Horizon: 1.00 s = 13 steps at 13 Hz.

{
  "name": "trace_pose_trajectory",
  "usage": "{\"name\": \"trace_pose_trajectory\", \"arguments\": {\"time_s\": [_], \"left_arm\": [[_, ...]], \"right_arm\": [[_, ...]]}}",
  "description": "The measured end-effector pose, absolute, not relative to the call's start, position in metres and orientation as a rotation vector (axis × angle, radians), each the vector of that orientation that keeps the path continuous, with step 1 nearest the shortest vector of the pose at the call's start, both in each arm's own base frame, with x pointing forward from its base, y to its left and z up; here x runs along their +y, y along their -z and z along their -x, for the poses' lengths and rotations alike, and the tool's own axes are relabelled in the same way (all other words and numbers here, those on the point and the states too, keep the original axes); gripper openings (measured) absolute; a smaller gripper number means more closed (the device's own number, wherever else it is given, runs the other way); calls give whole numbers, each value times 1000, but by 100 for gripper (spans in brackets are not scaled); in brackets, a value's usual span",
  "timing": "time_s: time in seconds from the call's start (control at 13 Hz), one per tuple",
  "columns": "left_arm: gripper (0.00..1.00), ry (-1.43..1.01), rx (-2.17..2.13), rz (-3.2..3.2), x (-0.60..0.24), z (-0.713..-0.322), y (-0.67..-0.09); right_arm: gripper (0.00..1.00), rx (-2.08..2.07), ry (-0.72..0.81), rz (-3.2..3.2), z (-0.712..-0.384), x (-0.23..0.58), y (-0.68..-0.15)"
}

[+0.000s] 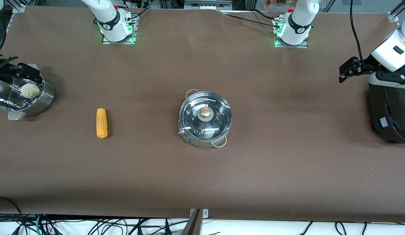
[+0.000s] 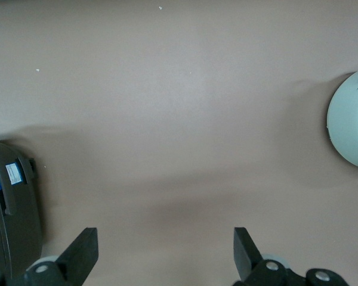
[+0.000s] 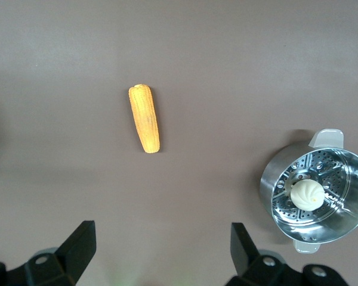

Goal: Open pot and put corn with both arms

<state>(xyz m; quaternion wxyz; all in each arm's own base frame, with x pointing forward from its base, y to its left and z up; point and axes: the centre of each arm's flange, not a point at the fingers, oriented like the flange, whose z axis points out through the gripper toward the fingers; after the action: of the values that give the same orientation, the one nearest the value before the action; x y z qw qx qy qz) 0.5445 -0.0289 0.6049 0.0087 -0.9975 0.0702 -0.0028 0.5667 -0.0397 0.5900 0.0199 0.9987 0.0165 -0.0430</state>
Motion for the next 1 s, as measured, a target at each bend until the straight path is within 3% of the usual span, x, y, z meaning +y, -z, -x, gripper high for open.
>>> {"name": "trace_pose_trajectory", "arguments": {"time_s": [1.0], "left_arm": [[100,2,216,3117,-28,-545,-603]], "right_arm": [[100,51,136,-3098,-567,-40,-589]]}}
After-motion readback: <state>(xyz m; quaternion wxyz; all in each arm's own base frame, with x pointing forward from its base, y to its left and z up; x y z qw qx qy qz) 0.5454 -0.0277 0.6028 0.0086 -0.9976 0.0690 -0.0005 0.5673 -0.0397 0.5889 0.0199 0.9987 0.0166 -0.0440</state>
